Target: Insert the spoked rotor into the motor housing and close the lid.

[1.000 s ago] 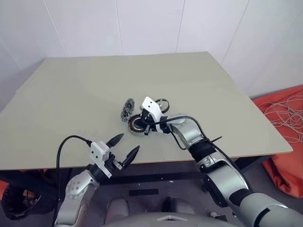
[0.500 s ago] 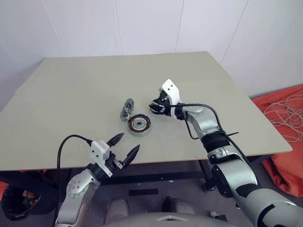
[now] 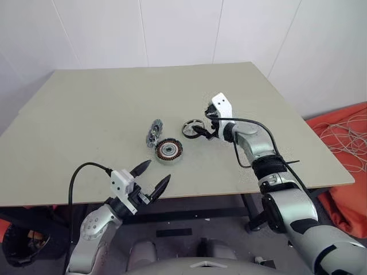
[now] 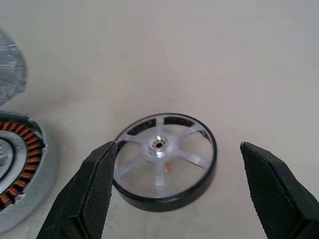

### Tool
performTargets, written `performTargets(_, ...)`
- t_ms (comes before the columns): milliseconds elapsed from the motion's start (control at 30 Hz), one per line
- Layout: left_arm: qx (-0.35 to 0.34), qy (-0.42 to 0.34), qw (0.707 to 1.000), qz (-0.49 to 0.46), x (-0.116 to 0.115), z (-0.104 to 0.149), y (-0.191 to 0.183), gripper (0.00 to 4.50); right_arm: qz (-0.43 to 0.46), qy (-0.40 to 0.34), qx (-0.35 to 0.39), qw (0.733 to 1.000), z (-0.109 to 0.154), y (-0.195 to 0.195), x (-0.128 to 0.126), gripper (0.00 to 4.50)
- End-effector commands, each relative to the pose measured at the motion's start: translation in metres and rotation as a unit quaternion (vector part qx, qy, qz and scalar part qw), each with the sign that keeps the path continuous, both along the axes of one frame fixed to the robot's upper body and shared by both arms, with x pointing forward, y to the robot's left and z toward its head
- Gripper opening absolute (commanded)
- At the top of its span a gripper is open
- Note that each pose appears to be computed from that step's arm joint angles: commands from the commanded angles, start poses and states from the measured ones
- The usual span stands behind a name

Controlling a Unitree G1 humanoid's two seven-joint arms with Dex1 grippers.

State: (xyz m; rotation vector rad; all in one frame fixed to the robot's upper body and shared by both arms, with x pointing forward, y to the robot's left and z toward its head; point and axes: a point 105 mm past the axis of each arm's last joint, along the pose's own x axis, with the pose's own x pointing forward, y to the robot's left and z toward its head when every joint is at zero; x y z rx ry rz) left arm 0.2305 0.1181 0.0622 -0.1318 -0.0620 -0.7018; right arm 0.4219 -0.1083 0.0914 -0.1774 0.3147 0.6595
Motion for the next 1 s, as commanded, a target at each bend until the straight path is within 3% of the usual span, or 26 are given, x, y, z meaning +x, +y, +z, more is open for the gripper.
performTargets(33, -0.002, -0.025, 1.0, -0.005, -0.001, 0.014, -0.002, 4.5, -0.036, 0.001, 0.03, 0.999, 0.019, -0.007, 0.009, 4.48)
performTargets(500, -0.001, -0.024, 1.0, -0.006, 0.002, 0.02, -0.002, 4.5, -0.076, 0.146, 0.166, 0.972, 0.017, 0.003, -0.001, 4.48)
performTargets(1000, 0.003, -0.021, 1.0, 0.0, 0.004, 0.007, 0.004, 4.5, -0.076, 0.178, 0.206, 0.959, 0.018, 0.012, -0.007, 4.48)
